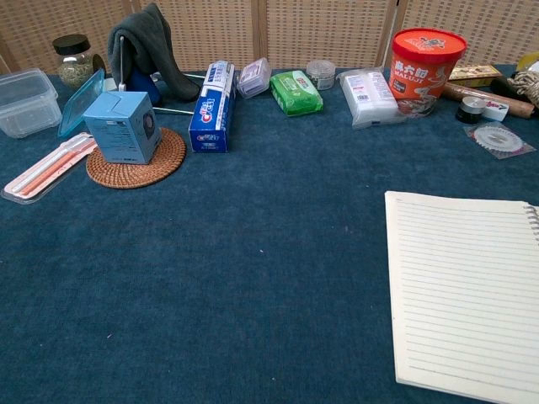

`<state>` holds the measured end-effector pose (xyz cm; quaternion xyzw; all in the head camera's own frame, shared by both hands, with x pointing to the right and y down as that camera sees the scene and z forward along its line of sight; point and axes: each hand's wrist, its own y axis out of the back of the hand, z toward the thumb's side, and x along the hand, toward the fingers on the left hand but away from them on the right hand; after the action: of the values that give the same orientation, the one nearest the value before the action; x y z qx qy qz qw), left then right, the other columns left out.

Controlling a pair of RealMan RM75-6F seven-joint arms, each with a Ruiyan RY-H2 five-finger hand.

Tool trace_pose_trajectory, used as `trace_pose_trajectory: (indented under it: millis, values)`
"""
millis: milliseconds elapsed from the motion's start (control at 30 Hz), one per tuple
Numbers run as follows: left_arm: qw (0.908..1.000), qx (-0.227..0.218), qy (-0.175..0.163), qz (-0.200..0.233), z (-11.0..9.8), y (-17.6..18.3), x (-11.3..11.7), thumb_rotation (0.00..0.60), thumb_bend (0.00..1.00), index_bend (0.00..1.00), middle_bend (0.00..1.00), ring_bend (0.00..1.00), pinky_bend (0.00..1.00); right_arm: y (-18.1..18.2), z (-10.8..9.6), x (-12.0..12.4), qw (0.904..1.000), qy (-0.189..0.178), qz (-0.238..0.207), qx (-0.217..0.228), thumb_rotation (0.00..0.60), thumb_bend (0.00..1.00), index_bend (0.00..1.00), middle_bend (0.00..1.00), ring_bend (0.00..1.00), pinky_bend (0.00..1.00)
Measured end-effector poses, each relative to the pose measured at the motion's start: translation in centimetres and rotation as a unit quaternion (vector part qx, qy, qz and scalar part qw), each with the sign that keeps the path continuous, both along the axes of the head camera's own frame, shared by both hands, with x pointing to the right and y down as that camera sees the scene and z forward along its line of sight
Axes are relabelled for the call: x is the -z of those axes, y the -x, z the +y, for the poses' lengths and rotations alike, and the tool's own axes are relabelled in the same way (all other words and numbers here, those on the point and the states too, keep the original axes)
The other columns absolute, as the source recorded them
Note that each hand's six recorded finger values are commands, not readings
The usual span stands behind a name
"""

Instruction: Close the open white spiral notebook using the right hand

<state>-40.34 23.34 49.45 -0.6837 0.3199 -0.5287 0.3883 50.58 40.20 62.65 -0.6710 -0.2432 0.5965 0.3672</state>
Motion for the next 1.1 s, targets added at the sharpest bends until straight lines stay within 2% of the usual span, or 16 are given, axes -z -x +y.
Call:
trace_pose_trajectory:
  millis: [100, 167, 233, 333, 533, 700, 900, 1033, 1100]
  values:
    - [1.0000, 0.002, 0.001, -0.001, 0.0, 0.1, 0.0, 0.600, 0.05, 0.02, 0.00, 0.00, 0.10, 0.7, -0.4, 0.3, 0.9996, -0.016, -0.023, -0.004, 0.542, 0.38, 0.02, 0.00, 0.00, 0.20]
    - [1.0000, 0.002, 0.001, -0.001, 0.0, 0.2, 0.0, 0.600, 0.04, 0.02, 0.00, 0.00, 0.10, 1.2, -0.6, 0.6, 0.9990, -0.026, -0.037, -0.004, 0.591, 0.46, 0.10, 0.00, 0.01, 0.21]
    - [1.0000, 0.003, 0.001, 0.000, 0.1, 0.3, -0.1, 0.600, 0.04, 0.02, 0.00, 0.00, 0.10, 1.7, -0.8, 0.9, 0.9979, -0.035, -0.054, -0.001, 0.600, 0.50, 0.19, 0.00, 0.02, 0.22]
    - [1.0000, 0.004, 0.003, 0.001, 0.1, 0.3, -0.2, 0.600, 0.04, 0.02, 0.00, 0.00, 0.10, 2.6, -1.0, 1.3, 0.9959, -0.046, -0.077, 0.006, 0.600, 0.56, 0.38, 0.00, 0.05, 0.23]
    - [1.0000, 0.005, 0.003, 0.003, 0.1, 0.5, -0.3, 0.600, 0.04, 0.02, 0.00, 0.00, 0.10, 4.1, -1.6, 1.7, 0.9914, -0.073, -0.107, 0.019, 0.600, 0.59, 0.65, 0.04, 0.08, 0.25]
    - [1.0000, 0.008, 0.003, 0.004, 0.1, 0.7, -0.3, 0.600, 0.04, 0.02, 0.00, 0.00, 0.10, 4.9, -3.1, 2.1, 0.9869, -0.110, -0.110, 0.042, 0.600, 0.59, 0.68, 0.06, 0.09, 0.27]
    - [0.9999, 0.013, 0.002, 0.006, 0.2, 1.1, -0.3, 0.600, 0.04, 0.02, 0.00, 0.00, 0.10, 6.2, -6.5, 2.2, 0.9768, -0.157, -0.114, 0.091, 0.600, 0.58, 0.69, 0.07, 0.10, 0.28]
    - [0.9998, 0.016, 0.002, 0.006, 0.2, 1.4, -0.3, 0.600, 0.05, 0.02, 0.00, 0.00, 0.10, 7.1, -8.9, 2.2, 0.9688, -0.183, -0.120, 0.117, 0.600, 0.58, 0.67, 0.07, 0.11, 0.29]
    - [0.9998, 0.018, 0.002, 0.006, 0.2, 1.5, -0.3, 0.600, 0.05, 0.02, 0.00, 0.00, 0.10, 7.6, -9.9, 2.2, 0.9654, -0.192, -0.123, 0.128, 0.600, 0.56, 0.61, 0.07, 0.12, 0.30]
